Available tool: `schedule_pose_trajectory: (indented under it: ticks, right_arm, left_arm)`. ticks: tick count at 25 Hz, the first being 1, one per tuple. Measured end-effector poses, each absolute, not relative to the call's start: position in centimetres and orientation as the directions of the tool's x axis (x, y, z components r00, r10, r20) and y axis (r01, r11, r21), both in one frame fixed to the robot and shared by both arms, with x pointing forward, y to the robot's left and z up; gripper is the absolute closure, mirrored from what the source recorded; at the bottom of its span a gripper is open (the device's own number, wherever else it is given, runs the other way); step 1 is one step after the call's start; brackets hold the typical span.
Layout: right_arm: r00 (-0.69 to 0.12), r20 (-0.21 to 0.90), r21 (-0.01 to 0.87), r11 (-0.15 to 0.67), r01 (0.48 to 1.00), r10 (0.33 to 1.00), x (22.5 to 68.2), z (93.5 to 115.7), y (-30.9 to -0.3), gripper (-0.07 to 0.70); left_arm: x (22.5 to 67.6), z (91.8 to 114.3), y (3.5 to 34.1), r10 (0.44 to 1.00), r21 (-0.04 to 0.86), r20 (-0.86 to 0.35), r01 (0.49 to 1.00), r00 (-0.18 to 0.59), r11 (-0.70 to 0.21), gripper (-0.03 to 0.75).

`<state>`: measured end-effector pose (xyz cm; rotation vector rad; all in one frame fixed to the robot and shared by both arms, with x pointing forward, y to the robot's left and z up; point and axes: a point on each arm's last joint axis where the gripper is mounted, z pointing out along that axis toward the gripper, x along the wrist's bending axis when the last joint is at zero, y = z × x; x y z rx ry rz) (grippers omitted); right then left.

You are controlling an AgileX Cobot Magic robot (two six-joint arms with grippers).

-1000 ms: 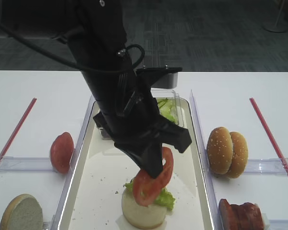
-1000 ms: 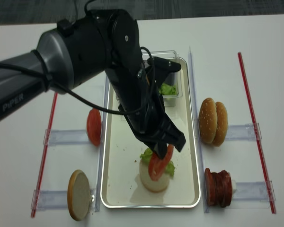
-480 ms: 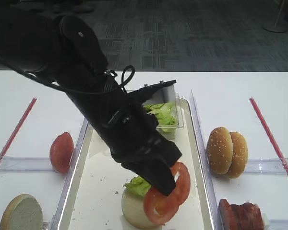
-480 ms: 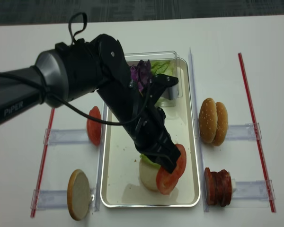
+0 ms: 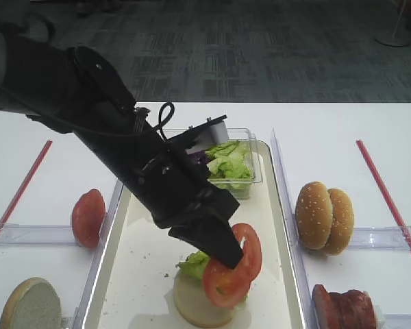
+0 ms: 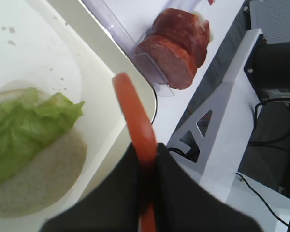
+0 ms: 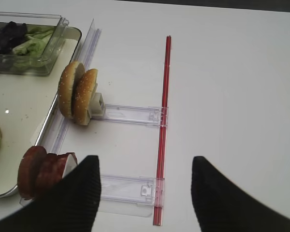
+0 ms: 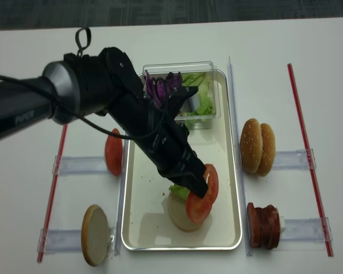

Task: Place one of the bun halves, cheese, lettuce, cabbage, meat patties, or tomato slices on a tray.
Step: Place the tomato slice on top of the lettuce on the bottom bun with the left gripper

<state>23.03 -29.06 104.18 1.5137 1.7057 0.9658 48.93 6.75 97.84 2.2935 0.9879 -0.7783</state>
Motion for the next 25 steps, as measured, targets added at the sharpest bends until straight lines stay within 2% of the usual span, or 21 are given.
schedule_pose_trajectory:
  ticks: [25]
  right_arm:
    - [-0.119,0.001,0.857,0.061,0.512,0.993,23.0,104.2,-29.1,0.186]
  left_arm:
    - [50.3,94.1,8.4,0.503,0.095,-0.761,0.837,0.411,-0.539,0.711]
